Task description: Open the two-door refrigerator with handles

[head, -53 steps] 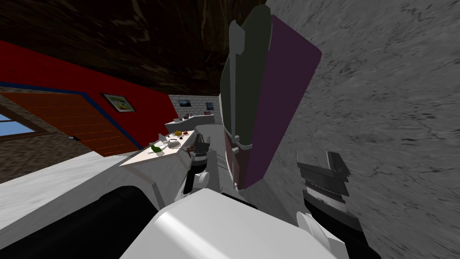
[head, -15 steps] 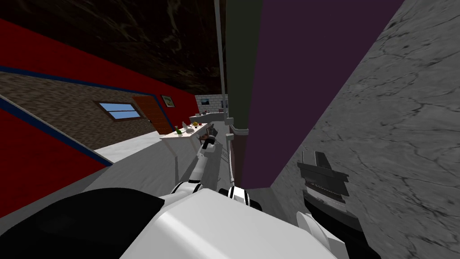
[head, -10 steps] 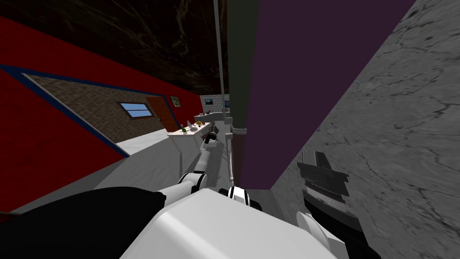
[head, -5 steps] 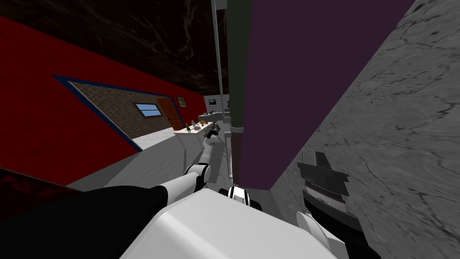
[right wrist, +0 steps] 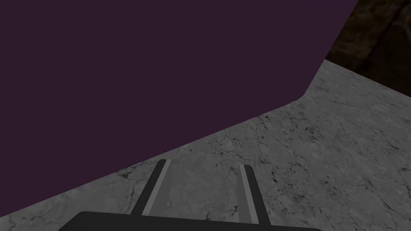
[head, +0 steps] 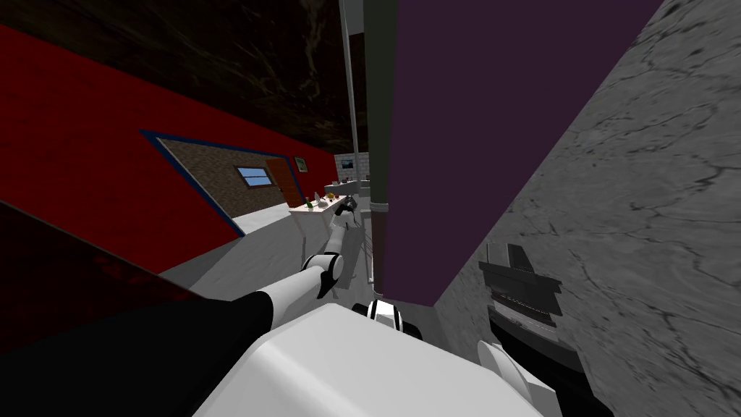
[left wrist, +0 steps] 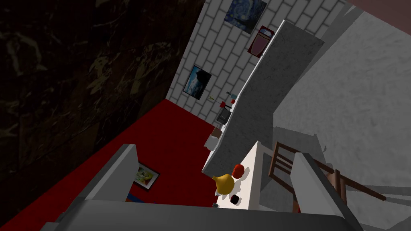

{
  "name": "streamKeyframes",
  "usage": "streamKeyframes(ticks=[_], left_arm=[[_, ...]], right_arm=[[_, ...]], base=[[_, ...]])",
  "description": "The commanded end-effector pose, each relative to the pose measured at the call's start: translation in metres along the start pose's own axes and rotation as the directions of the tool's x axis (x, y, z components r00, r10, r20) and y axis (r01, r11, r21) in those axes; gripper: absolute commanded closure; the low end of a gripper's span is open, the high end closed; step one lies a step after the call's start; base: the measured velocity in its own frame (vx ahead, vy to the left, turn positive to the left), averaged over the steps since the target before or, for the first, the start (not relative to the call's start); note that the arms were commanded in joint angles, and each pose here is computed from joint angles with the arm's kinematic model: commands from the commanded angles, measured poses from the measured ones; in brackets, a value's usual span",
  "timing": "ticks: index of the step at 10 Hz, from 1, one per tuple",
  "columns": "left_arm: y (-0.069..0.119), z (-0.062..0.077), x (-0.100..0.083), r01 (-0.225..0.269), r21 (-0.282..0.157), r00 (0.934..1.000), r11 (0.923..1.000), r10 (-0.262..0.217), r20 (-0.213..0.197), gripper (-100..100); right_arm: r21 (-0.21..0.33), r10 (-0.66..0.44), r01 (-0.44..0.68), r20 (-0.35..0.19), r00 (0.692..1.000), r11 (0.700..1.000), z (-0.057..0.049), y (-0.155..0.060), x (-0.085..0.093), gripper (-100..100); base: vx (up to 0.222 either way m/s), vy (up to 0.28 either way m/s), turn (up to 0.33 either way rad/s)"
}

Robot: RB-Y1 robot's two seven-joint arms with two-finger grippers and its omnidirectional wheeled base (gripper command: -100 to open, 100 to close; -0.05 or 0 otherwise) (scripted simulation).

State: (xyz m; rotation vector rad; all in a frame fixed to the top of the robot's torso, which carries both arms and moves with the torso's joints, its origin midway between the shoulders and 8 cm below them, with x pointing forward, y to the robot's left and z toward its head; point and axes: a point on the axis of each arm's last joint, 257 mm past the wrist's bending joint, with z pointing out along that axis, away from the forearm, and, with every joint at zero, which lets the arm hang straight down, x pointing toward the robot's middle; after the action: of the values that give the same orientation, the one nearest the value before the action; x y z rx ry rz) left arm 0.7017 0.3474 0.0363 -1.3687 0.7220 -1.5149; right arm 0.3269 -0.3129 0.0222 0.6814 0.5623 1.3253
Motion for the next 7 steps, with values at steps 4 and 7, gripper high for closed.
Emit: streamKeyframes(ticks=[4, 7], left_arm=[[0.003, 0.031, 0.018, 0.098, -0.103, 0.9952, 0.9898, -0.096, 0.021, -100], [0.000, 0.043, 0.036, 0.134, -0.137, 0.9910, 0.9815, -0.133, 0.014, -100]], right_arm=[[0.000, 0.000, 0.000, 0.000, 1.000, 1.000, 0.000, 0.000, 0.000, 0], [0.000, 0.000, 0.000, 0.000, 1.000, 1.000, 0.000, 0.000, 0.000, 0]], base=[[-0.054, -0.081, 0.099], [-0.068, -0.074, 0.089]])
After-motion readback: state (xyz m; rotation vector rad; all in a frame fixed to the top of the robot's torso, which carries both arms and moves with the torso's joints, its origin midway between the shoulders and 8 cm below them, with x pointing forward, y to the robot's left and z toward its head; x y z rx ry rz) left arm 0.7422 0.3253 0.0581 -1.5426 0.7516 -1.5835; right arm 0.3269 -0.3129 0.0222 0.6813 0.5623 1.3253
